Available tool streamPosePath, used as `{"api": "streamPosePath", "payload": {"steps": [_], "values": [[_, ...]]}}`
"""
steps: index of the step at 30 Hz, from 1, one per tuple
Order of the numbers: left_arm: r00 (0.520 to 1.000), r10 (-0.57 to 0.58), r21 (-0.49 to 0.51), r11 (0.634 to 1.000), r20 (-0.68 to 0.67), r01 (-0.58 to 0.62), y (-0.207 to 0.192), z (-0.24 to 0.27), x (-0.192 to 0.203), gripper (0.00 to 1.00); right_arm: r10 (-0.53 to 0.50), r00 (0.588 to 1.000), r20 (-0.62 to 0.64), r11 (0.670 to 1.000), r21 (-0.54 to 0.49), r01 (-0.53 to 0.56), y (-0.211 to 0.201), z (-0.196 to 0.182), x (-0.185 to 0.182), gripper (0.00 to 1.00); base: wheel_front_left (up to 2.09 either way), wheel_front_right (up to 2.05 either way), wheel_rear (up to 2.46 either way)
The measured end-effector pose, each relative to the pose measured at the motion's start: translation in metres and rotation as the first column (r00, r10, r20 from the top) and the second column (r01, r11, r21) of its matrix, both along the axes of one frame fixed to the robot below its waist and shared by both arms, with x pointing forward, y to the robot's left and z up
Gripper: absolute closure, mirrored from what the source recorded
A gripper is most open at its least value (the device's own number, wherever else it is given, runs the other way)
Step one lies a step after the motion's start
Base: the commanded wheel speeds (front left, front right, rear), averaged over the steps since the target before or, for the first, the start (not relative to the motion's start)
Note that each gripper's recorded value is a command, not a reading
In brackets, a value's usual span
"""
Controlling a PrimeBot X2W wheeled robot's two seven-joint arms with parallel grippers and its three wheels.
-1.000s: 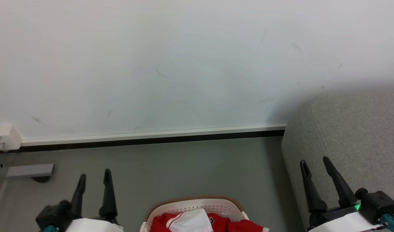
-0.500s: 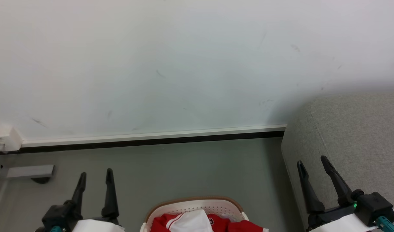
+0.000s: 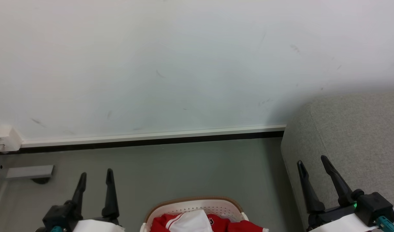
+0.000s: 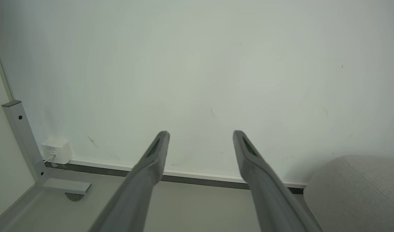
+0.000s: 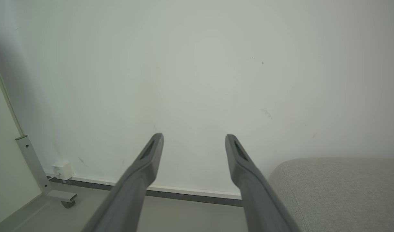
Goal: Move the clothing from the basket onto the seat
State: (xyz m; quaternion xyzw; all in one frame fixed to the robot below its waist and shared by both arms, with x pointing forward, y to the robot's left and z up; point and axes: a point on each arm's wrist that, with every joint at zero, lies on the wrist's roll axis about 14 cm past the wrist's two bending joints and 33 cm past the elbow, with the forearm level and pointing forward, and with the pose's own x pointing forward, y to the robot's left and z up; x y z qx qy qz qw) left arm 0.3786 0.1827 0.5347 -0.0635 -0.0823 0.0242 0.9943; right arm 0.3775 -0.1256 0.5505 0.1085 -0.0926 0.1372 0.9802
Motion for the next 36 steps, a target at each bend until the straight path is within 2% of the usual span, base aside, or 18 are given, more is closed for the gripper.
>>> {"api": "streamPosePath", "payload": {"steps": [21, 36], "values": [[0.998, -0.047, -0.005, 0.999, -0.042, 0.047, -0.016, -0.015, 0.012, 0.00, -0.036, 0.999, -0.021, 0.999, -0.006, 0.036, -0.014, -0.007, 0.006, 0.00, 0.00, 0.00, 0.00], [0.983, -0.152, -0.023, 0.988, -0.102, 0.151, -0.052, -0.041, 0.051, 0.00, -0.108, 0.993, -0.044, 0.994, -0.028, 0.107, -0.042, -0.017, 0.025, 0.00, 0.00, 0.00, 0.00]]}}
